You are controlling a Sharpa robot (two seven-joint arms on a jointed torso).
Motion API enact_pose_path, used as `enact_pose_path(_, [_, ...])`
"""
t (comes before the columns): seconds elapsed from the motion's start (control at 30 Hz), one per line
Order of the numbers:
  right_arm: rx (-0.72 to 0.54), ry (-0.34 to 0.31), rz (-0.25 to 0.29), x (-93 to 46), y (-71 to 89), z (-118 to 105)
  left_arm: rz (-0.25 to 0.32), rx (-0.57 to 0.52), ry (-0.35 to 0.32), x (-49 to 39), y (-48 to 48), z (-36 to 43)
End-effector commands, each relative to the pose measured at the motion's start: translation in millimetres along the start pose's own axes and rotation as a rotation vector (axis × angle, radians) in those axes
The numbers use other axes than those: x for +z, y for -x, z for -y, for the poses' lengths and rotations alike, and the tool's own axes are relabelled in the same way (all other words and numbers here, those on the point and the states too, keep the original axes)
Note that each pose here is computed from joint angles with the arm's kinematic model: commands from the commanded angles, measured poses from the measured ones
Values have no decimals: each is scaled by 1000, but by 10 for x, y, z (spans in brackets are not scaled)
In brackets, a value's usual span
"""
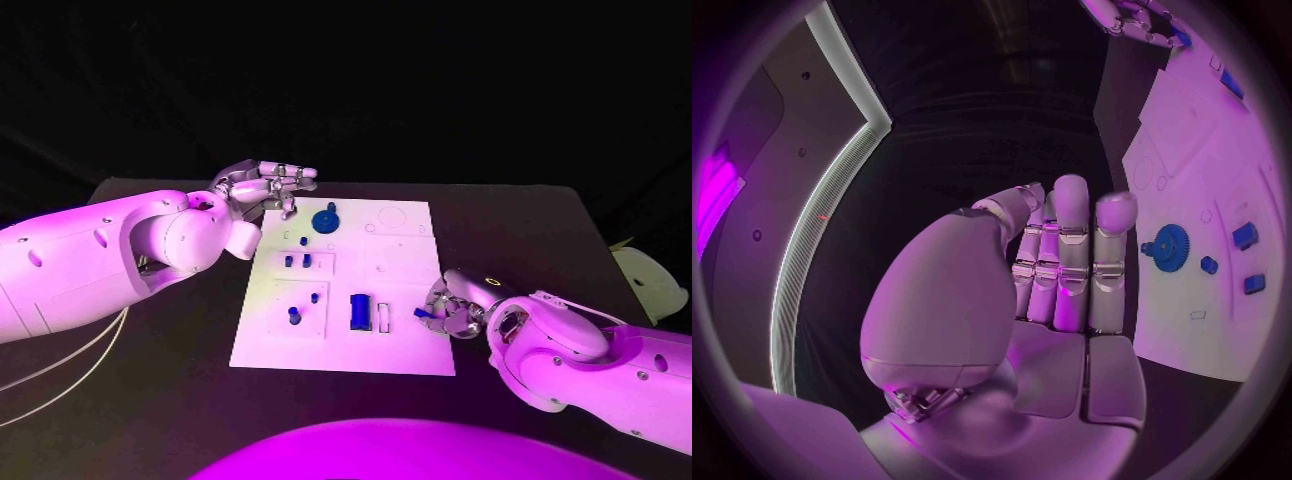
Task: Assemble the parts on the task board
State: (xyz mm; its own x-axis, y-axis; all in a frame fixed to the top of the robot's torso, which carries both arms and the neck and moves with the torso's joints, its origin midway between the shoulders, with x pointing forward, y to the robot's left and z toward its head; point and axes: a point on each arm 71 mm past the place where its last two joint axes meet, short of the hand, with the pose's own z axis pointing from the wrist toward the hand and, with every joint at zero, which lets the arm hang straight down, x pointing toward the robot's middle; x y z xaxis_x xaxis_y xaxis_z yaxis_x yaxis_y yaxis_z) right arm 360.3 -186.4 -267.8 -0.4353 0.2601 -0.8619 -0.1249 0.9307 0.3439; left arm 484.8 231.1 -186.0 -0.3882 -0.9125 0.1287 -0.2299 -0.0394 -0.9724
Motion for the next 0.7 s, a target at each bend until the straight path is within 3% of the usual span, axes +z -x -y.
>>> enact_pose_path(0.03, [117,-23,20,3,31,-29,-21,-5,-4,3,-34,7])
enact_pose_path(0.37, [259,-20,-9,65,5,-181,-26,-5,-4,7,-47,6])
enact_pose_path(0.7, [311,-23,-102,152,-110,-305,-34,-7,-2,9,-67,5])
